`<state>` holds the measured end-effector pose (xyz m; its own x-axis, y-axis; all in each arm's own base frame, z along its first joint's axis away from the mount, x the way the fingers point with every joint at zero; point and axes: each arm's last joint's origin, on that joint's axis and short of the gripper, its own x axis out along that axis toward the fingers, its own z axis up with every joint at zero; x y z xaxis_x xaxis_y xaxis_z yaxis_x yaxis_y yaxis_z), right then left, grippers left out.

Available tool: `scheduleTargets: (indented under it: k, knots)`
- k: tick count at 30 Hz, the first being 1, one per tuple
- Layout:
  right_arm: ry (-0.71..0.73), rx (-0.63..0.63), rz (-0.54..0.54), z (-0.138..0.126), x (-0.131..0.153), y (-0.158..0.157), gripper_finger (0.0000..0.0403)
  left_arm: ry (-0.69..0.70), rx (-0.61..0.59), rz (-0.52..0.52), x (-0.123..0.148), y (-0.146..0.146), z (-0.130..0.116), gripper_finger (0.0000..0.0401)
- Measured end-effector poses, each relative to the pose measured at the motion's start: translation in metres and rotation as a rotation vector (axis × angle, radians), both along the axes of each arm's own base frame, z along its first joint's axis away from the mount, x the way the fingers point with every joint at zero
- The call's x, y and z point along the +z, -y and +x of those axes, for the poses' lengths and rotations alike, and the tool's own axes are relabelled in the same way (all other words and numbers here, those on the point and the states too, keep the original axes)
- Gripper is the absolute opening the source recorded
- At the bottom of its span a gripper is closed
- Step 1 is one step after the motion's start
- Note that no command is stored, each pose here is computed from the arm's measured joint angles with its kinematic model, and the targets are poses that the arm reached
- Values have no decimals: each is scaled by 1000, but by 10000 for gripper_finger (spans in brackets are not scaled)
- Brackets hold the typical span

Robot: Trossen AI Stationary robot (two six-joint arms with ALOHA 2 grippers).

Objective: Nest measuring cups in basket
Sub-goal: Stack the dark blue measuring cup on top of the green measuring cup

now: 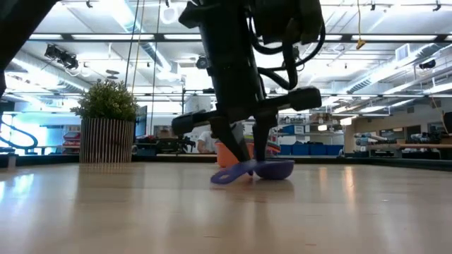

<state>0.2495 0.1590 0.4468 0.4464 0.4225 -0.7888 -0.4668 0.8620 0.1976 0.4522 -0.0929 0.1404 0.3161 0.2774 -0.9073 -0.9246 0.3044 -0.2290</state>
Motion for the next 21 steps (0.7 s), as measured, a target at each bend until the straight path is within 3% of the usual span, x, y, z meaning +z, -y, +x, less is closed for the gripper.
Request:
scheduleTargets:
  k: [13, 21]
  knots:
    - [-16, -22, -15, 0, -1, 3, 52, 22, -120, 40, 46, 7, -14, 85]
    - [-20, -135, -255, 9, -23, 15, 54, 57, -233, 98, 111, 33, -52, 86]
